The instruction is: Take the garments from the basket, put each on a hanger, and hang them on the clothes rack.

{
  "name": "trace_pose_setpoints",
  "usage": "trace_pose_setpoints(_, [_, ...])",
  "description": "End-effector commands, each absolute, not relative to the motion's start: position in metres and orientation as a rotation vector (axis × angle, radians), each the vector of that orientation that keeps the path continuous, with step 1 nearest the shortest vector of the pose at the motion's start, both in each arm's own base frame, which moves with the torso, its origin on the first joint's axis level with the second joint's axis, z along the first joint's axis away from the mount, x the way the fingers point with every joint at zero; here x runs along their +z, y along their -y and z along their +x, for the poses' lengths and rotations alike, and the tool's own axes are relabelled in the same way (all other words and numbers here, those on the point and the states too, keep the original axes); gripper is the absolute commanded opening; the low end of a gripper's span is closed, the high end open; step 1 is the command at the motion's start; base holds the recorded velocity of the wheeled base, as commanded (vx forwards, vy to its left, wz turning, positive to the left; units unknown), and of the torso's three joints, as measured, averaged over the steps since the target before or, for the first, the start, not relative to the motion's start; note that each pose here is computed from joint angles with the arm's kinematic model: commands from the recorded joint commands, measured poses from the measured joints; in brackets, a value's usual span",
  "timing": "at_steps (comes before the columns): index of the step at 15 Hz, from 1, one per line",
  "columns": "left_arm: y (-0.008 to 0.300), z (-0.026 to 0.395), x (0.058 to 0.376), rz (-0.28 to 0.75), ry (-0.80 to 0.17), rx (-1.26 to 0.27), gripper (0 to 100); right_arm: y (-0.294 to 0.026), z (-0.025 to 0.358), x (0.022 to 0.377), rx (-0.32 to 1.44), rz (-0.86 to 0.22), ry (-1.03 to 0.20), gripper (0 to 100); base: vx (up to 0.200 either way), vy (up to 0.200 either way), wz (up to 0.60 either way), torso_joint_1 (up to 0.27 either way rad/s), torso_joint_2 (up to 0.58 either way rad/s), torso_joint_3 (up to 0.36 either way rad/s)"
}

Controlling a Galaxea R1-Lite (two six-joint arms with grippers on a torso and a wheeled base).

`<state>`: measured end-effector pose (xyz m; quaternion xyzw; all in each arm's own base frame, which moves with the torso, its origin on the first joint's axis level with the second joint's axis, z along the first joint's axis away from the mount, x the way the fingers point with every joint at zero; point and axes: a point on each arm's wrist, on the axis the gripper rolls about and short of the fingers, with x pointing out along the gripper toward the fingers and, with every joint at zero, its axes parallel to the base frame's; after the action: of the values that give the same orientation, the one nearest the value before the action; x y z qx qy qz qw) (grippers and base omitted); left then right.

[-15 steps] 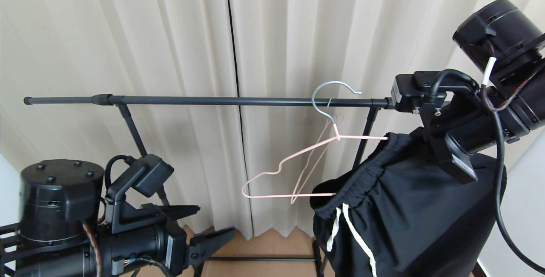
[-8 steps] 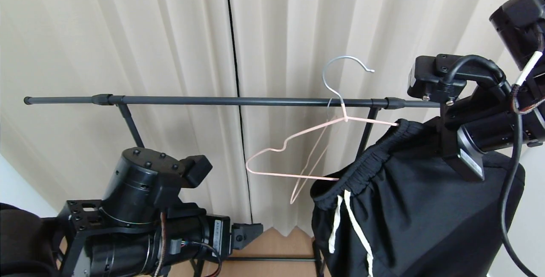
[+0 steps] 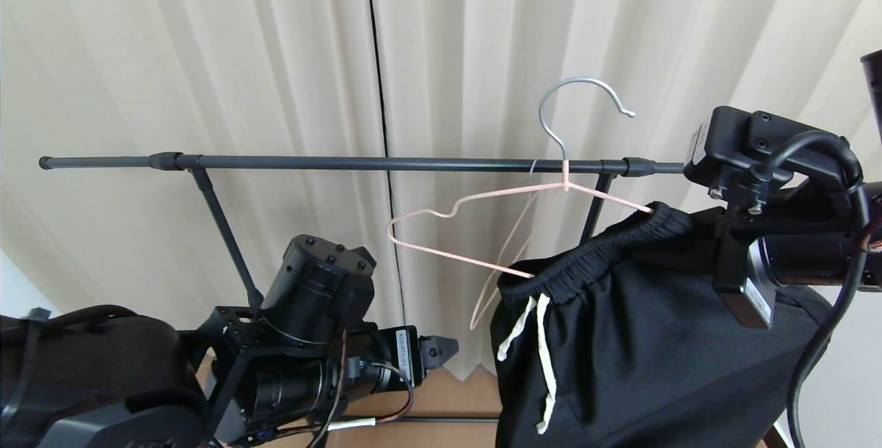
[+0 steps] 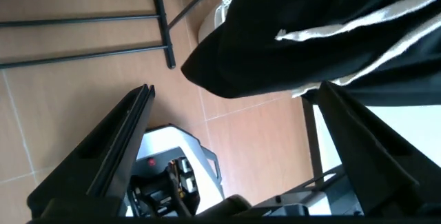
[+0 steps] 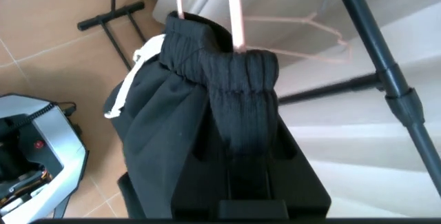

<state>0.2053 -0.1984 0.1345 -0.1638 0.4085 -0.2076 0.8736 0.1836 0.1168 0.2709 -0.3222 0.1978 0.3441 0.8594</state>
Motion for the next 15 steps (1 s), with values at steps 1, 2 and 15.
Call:
trace_pose_setpoints(1, [0.217,0.217,0.129,-0.363,-0.861,-0.416,100,-0.114,0.175,0.271,0.727,-0.680,-0.403,0,0.000,0.000,0.00,0.000,0.00,0.000])
trace_pose_setpoints(2, [0.224,0.224,0.132,-0.392,-0.850,-0.416,100,-0.114,0.174,0.270,0.729,-0.680,-0.408,0,0.000,0.000,0.00,0.000,0.00,0.000])
trace_pose_setpoints(15, [0.265,0.243,0.124,-0.417,-0.777,-0.458,100,-0.118,0.160,0.275,0.757,-0.620,-0.386,0,0.000,0.000,0.00,0.000,0.00,0.000])
